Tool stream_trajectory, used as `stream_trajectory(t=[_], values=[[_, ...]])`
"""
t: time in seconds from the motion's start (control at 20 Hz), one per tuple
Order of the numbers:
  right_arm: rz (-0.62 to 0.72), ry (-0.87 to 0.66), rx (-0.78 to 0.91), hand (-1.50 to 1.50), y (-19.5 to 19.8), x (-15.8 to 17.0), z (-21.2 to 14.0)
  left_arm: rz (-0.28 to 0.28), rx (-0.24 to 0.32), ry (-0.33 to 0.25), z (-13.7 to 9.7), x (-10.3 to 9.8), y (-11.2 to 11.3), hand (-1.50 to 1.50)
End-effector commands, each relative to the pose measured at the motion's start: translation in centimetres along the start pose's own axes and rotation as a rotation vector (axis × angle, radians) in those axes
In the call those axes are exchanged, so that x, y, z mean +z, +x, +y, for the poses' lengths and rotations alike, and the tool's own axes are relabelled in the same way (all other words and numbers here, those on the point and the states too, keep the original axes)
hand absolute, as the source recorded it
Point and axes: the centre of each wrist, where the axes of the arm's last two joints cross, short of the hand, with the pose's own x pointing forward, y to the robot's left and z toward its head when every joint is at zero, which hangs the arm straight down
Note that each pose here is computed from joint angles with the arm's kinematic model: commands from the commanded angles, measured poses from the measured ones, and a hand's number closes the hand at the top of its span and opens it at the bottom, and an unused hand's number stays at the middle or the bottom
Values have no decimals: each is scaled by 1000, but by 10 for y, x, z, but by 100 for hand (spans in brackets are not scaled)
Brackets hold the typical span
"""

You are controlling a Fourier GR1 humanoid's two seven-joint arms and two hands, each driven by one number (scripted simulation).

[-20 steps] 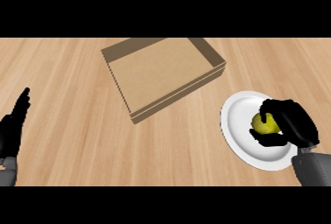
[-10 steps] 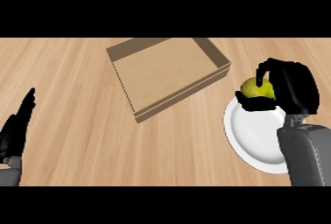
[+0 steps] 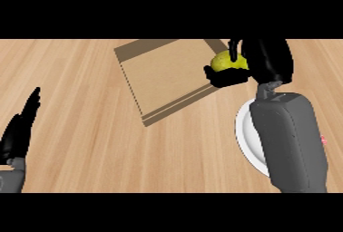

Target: Pick the pear from the plate and place it in the cardboard box

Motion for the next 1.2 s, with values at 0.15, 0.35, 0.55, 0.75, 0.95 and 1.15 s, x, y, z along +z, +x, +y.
stream_trajectory(t=[0.15, 0.35, 0.55, 0.75, 0.95, 1.15], values=[[44, -19, -144, 150, 43, -47, 1, 3, -22, -2, 21, -2, 1, 0], [90, 17, -224, 150, 45, -75, 14, -20, -3, -14, -12, -4, 15, 0], [112, 44, -264, 150, 58, -91, 25, -25, 0, -28, -14, 8, 5, 0], [134, 51, -238, 150, 56, -96, 52, -34, 6, -35, -4, -9, 16, 0], [171, 50, -224, 150, 59, -112, 35, -62, -4, -48, -7, -17, 37, 0], [261, 40, -180, 150, 51, -96, 76, -67, 10, -50, -30, -13, 27, 0]])
